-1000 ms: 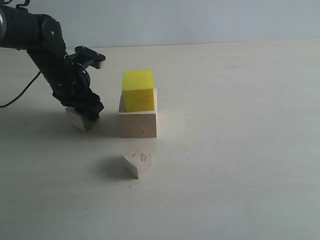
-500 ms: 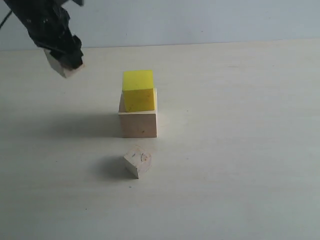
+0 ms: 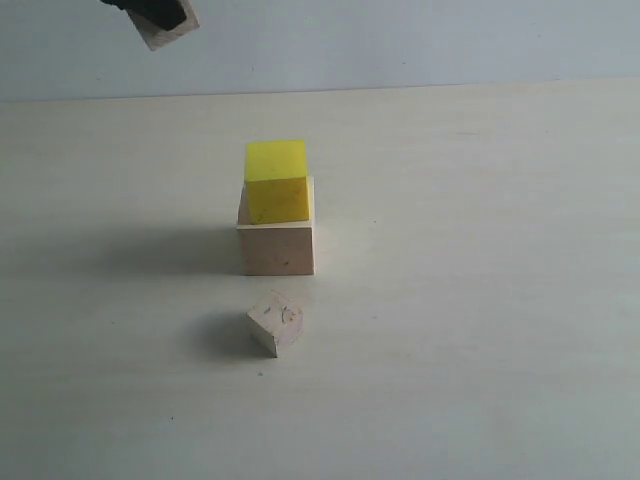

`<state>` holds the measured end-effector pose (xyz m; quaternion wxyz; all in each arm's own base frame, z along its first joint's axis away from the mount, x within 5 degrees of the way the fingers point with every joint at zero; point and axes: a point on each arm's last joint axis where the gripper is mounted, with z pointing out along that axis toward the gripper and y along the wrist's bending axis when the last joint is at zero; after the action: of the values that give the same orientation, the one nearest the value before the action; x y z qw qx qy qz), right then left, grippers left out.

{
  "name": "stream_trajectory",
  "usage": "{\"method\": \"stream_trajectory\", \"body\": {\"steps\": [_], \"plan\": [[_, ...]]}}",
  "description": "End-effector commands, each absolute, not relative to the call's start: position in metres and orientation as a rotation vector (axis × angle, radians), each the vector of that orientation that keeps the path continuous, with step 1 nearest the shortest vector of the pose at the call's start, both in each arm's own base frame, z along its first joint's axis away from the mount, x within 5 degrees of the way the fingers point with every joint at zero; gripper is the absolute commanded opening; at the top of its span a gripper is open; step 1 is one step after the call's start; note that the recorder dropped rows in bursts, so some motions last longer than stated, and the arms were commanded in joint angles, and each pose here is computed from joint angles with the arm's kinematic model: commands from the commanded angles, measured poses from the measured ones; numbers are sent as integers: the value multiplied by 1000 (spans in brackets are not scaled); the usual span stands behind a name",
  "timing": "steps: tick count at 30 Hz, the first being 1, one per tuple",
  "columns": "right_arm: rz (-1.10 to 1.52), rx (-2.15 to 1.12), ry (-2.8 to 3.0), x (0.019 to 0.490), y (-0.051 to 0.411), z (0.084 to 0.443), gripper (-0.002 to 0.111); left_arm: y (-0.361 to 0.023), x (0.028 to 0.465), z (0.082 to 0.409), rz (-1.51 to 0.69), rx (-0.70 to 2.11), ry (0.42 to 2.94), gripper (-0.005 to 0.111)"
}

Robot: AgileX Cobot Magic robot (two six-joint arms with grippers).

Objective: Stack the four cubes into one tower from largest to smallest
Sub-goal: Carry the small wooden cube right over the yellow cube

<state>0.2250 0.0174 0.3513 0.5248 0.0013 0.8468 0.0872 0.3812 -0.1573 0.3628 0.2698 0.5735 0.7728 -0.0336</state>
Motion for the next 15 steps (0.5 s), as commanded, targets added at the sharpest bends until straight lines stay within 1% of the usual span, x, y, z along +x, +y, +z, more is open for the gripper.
{"method": "stream_trajectory", "body": {"steps": [1, 3, 6, 9, 15], "plan": [[201, 6, 2027, 225, 16, 350, 0, -185, 382, 345, -131, 1666, 2025, 0], [202, 6, 2029, 225, 16, 350, 0, -203, 379, 333, -138, 1770, 1973, 0], [202, 6, 2029, 225, 16, 350, 0, -216, 378, 322, -140, 1845, 1939, 0], [203, 5, 2033, 225, 16, 349, 0, -222, 378, 316, -142, 1881, 1922, 0], [203, 4, 2035, 225, 16, 349, 0, -224, 377, 316, -155, 1879, 1920, 0]]}}
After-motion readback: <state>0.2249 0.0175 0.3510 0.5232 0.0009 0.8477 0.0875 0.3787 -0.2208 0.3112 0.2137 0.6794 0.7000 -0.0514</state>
